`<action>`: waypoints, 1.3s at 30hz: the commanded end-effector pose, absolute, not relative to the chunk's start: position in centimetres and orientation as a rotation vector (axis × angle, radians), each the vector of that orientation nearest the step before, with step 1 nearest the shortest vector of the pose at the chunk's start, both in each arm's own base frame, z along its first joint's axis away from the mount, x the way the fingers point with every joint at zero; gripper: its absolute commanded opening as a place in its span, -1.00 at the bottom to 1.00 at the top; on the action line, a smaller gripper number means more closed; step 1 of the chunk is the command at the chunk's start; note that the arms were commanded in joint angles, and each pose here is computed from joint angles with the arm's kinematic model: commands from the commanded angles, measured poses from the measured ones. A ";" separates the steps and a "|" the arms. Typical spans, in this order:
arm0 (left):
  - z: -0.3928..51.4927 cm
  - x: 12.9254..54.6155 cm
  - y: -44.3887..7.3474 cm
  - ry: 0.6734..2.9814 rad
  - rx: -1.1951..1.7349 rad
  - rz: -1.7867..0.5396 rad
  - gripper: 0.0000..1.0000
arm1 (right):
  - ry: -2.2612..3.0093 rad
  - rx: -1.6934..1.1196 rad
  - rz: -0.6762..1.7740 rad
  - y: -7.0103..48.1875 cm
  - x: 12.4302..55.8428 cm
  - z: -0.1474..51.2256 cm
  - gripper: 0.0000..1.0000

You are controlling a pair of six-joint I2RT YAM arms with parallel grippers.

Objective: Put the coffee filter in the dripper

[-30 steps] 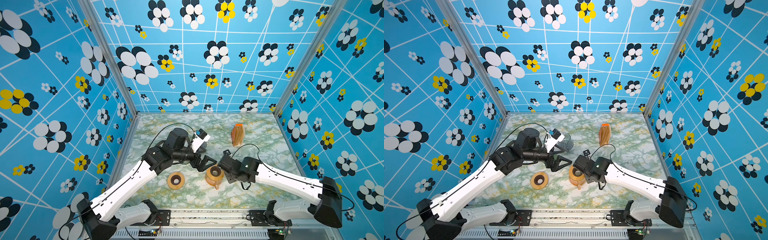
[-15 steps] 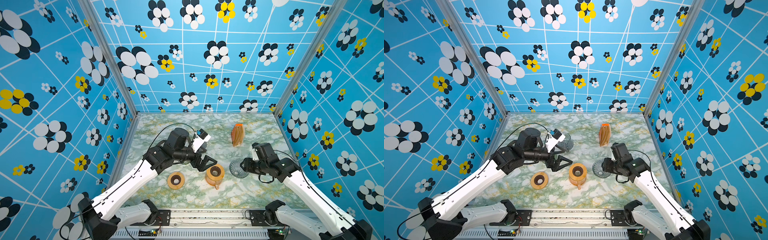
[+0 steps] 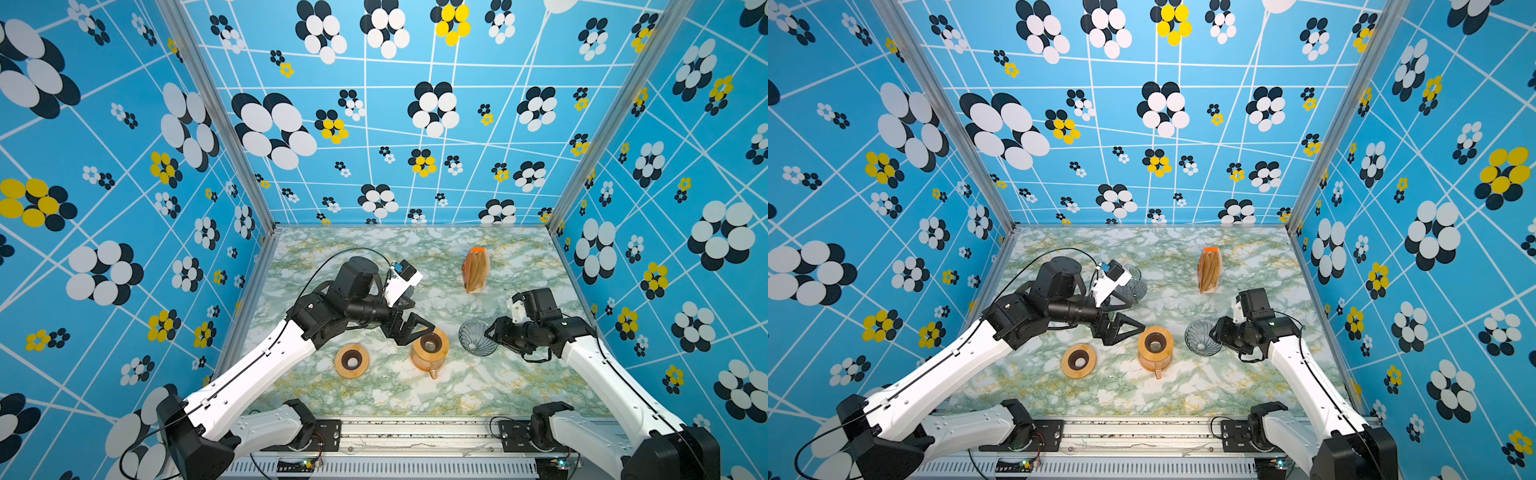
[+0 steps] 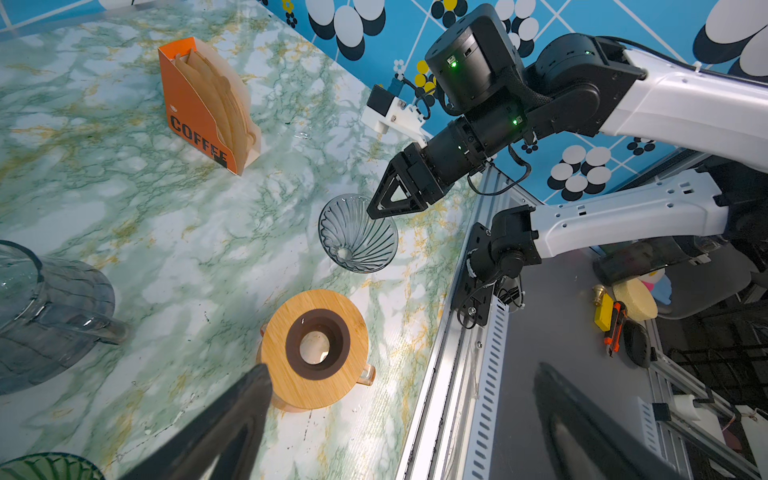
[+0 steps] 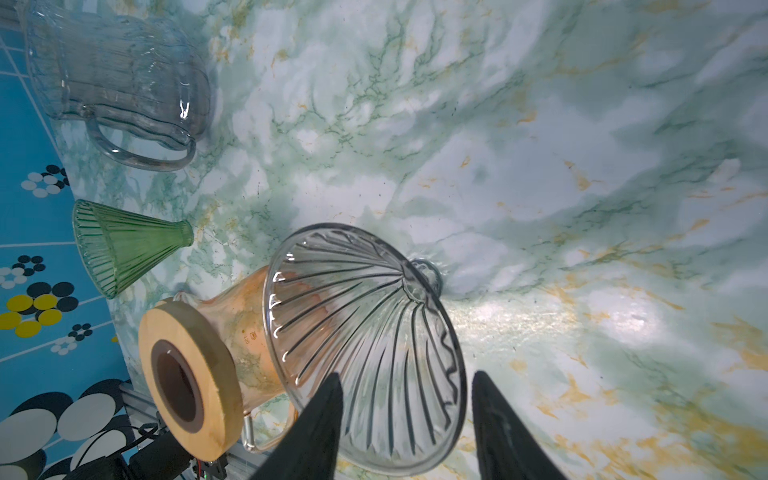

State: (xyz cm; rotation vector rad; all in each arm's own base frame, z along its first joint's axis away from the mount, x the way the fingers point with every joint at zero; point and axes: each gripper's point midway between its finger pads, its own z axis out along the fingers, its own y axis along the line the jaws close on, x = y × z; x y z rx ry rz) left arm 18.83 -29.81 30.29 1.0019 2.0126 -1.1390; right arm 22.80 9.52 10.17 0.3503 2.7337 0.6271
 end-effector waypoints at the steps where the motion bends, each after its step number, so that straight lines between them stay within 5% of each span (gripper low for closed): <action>1: 30.8 18.5 -29.6 1.964 1.033 -1.146 0.98 | 2.723 0.350 0.700 10.2 23.0 9.6 -0.01; 15: 29.7 19.6 -30.6 1.970 1.004 -0.958 0.98 | 2.687 0.458 0.807 9.2 23.7 9.2 -0.10; 39: 28.6 18.4 -30.2 2.012 0.937 -0.958 0.98 | 2.806 0.485 0.807 9.4 23.7 6.4 -0.34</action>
